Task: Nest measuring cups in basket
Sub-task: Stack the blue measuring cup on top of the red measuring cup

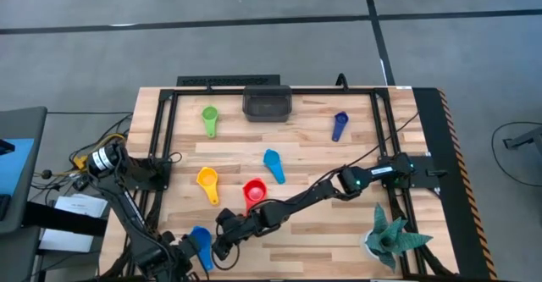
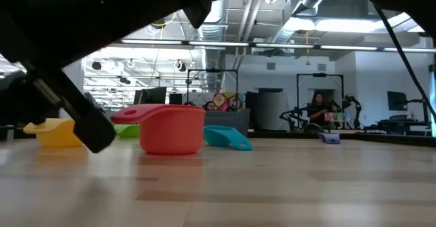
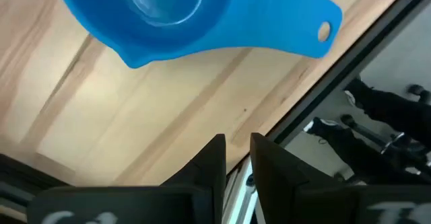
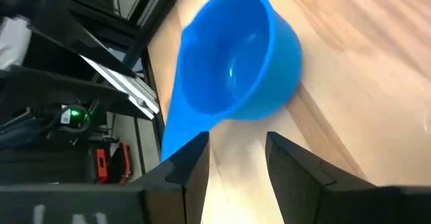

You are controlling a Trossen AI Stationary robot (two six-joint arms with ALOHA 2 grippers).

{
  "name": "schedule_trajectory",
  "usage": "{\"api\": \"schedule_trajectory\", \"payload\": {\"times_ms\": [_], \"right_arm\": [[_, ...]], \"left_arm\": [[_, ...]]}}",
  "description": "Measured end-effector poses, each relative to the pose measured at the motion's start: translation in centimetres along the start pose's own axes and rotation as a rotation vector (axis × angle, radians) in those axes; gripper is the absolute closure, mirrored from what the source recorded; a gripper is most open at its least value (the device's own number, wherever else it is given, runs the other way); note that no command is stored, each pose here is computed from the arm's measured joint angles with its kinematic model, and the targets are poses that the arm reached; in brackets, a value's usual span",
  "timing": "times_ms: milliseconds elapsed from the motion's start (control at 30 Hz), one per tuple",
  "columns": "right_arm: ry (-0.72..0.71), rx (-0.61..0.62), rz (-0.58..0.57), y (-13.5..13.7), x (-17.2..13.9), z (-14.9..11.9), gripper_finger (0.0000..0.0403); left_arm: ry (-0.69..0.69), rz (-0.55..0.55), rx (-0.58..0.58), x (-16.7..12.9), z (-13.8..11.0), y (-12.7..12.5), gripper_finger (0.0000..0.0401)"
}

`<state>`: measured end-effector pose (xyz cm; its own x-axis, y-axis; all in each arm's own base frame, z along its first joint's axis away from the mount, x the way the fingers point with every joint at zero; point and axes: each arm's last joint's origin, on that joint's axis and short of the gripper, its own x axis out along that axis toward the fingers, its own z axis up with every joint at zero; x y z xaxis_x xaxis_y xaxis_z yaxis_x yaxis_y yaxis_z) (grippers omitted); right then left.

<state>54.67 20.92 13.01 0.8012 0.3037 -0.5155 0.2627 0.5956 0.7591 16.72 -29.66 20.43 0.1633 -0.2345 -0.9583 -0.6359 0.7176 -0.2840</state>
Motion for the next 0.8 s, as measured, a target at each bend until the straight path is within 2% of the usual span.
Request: {"api": "schedule_trajectory", "payload": {"times_ms": [100,267,467,633,800], "right_arm": [[-0.023,-0.024,-0.011,0.1,0.0,0.1,0.0231],[-0.089,-0.063,0.016,1.7,-0.7,1.1,0.0243],[-0.122,-0.116,-0.030,1.5,-0.8,1.7,0.0247],[-0.133,-0.235,-0.002,1.6,-0.8,2.2,0.0244],[-0.101,-0.387,0.046,1.6,-0.8,2.7,0.0257]], "left_arm": [[0.010,0.001,0.003,0.0,0.0,0.0,0.0344],[0.030,0.005,0.012,0.0,-0.1,0.0,0.0344],[0.051,0.010,0.012,0.0,-0.2,0.0,0.0344],[0.051,0.010,0.012,0.0,-0.2,0.0,0.0344],[0.060,0.013,0.012,0.0,-0.2,0.0,0.0344]]}}
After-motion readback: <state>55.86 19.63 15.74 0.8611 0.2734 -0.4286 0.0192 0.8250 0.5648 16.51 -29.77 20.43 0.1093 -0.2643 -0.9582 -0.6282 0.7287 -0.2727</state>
